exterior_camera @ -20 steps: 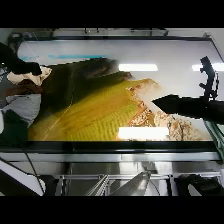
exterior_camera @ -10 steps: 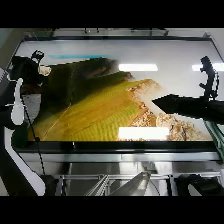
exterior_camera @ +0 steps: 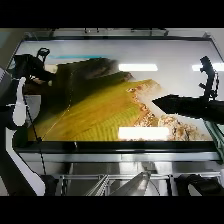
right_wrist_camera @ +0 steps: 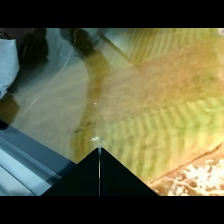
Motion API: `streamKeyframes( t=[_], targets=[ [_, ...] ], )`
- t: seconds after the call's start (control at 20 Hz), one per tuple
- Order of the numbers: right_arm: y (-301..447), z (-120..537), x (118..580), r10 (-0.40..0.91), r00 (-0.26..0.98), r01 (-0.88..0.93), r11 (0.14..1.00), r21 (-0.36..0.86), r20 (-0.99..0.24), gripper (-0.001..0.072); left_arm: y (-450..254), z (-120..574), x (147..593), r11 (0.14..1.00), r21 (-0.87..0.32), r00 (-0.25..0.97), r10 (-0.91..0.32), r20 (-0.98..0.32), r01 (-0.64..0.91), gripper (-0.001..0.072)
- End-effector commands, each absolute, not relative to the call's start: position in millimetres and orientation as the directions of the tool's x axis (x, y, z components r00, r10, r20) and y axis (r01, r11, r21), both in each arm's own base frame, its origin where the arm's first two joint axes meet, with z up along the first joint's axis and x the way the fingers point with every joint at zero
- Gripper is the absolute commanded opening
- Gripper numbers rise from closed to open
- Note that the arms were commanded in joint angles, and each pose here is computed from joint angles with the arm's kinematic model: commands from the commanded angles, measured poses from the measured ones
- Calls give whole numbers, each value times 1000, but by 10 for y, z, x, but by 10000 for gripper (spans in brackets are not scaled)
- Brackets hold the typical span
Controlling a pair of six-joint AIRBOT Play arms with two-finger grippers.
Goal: Fold the shirts.
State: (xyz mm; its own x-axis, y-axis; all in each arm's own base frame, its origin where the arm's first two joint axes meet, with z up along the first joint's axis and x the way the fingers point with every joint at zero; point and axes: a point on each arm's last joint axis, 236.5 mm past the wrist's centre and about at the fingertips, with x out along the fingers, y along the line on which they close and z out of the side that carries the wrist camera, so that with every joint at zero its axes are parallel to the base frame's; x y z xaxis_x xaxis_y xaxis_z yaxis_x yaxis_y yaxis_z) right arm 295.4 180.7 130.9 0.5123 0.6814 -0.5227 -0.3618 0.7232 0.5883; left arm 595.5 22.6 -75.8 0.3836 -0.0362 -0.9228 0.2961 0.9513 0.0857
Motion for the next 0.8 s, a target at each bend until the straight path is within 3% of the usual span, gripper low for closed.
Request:
streamKeyframes(
  t=[0.0,0.1,0.2,0.3,0.5,0.55,0.6,0.65,0.7,0.75],
  targets=[
    [1807,1311,2960,681,514,-360,723,589,-522,18,-1673,-25,5445,733,-321,234,-544,-806,599,20],
    [1807,1311,2960,681,514,-360,723,589,-522,18,-2528,525,4908,550,-414,103,-681,-725,725,20],
    [1808,1304,2959,681,512,-359,723,590,-523,18,-3047,758,4381,421,-436,-22,-699,-715,795,20],
    [1815,1286,2938,684,502,-360,722,591,-530,18,-3430,720,3874,350,-482,-140,-675,-724,803,20],
    [1748,1148,2870,656,473,-332,751,571,-588,37,-3762,436,3086,294,-569,-318,-597,-737,768,27],
    [1714,1100,2857,642,467,-329,765,554,-608,261,-3769,386,2958,302,-579,-343,-570,-746,757,144],
    [1664,1052,2859,621,468,-315,782,538,-629,451,-3724,369,2866,322,-587,-367,-538,-759,742,334],
    [1569,981,2875,583,475,-288,811,509,-659,470,-3632,377,2824,354,-590,-386,-500,-775,726,452],
    [1440,893,2890,536,479,-258,843,471,-696,470,-3490,405,2823,404,-587,-398,-460,-794,702,617],
    [1281,760,2880,480,464,-218,876,430,-745,471,-3338,440,2839,463,-589,-412,-431,-803,662,720]
  ],
)
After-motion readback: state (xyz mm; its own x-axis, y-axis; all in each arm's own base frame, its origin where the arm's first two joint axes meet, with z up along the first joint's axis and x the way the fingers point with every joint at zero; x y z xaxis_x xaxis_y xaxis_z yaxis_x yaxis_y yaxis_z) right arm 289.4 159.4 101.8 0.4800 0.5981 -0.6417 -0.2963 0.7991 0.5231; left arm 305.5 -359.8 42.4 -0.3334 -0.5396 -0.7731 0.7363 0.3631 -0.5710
